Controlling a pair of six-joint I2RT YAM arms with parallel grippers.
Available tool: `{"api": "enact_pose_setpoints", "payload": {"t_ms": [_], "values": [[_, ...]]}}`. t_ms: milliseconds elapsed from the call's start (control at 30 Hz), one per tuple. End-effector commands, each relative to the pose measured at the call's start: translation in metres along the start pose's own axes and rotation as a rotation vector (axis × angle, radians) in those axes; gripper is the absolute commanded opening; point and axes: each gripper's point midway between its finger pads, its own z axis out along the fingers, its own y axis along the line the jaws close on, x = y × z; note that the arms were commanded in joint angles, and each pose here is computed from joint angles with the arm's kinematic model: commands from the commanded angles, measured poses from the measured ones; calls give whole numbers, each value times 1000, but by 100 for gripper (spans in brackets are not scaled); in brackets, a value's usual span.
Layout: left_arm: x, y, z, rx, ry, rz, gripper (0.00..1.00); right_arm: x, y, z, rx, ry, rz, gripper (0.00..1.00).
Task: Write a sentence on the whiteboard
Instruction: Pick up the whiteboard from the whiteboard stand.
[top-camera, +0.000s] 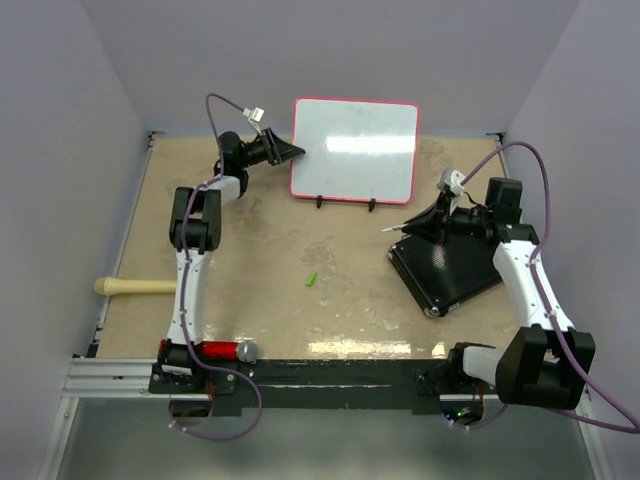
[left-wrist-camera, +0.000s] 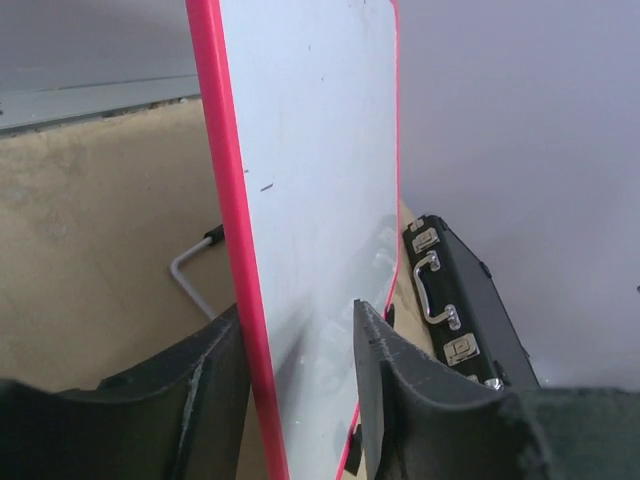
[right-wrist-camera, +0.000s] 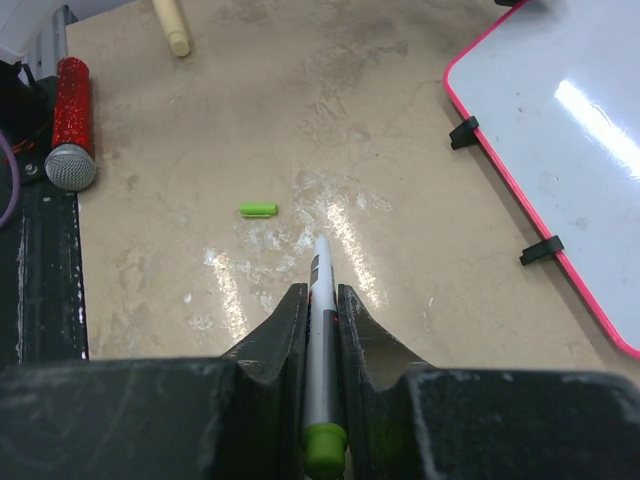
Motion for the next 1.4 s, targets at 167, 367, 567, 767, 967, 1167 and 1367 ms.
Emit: {"api": "enact_pose_setpoints", "payload": {"t_ms": [167,367,567,767,967,1167,1367], "values": [[-15,-25,19,89,-4,92,0,-11,2,-4,-15,-25,-32,0],[-37,-47,18,112,-35,147,0,-12,3,-6,-14,-31,-35,0],[-93,-96,15,125,-150,235,0,-15,6,-7,-18,-38,-44,0],[-135,-145,12,148,-249,281,0,-18,9,-8,-21,-47,-55,0],[-161,-183,6,158,-322,292,0,-21,11,-10,-19,-50,-64,0],[-180,-231,-4,204,-376,299,0,-24,15,-11,-21,-56,-75,0],[-179,-281,-29,218,-424,290,0,-35,20,-14,-17,-63,-100,0]]}}
